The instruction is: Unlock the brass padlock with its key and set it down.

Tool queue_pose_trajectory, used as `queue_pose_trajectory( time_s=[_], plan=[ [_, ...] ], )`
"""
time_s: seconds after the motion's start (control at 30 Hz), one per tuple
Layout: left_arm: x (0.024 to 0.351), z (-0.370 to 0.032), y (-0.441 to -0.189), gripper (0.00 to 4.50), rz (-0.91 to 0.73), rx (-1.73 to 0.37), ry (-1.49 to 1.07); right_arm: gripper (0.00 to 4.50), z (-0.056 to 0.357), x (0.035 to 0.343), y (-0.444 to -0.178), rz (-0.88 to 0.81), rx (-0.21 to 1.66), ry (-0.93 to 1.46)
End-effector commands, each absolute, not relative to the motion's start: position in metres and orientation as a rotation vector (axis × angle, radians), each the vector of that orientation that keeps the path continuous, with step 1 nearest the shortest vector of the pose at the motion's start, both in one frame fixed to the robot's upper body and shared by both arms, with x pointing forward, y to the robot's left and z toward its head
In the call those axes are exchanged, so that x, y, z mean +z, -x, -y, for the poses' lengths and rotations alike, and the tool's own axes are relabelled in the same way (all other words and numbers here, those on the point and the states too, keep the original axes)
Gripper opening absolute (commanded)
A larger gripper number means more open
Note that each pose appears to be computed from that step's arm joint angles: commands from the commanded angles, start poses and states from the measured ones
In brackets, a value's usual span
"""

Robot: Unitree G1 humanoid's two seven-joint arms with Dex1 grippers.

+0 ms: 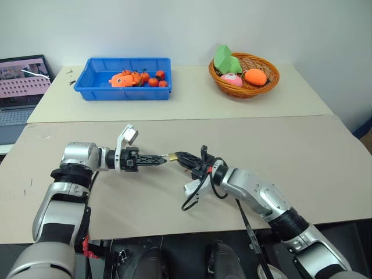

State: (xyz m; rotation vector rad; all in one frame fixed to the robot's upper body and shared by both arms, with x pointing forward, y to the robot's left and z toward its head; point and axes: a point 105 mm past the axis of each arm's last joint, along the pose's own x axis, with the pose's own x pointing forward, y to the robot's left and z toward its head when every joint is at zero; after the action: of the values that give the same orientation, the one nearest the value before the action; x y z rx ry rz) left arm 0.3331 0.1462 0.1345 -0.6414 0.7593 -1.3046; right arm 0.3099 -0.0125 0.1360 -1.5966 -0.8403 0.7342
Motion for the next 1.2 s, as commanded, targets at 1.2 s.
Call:
queue_pose_trajectory(
  time_s=[1.2],
  plan=[
    [0.201, -0.165, -0.361, 0.11, -0.374, -1.235, 0.612, 0.10, 0.040, 0.128, -0.317, 0.743, 0.728, 1.599]
  ],
)
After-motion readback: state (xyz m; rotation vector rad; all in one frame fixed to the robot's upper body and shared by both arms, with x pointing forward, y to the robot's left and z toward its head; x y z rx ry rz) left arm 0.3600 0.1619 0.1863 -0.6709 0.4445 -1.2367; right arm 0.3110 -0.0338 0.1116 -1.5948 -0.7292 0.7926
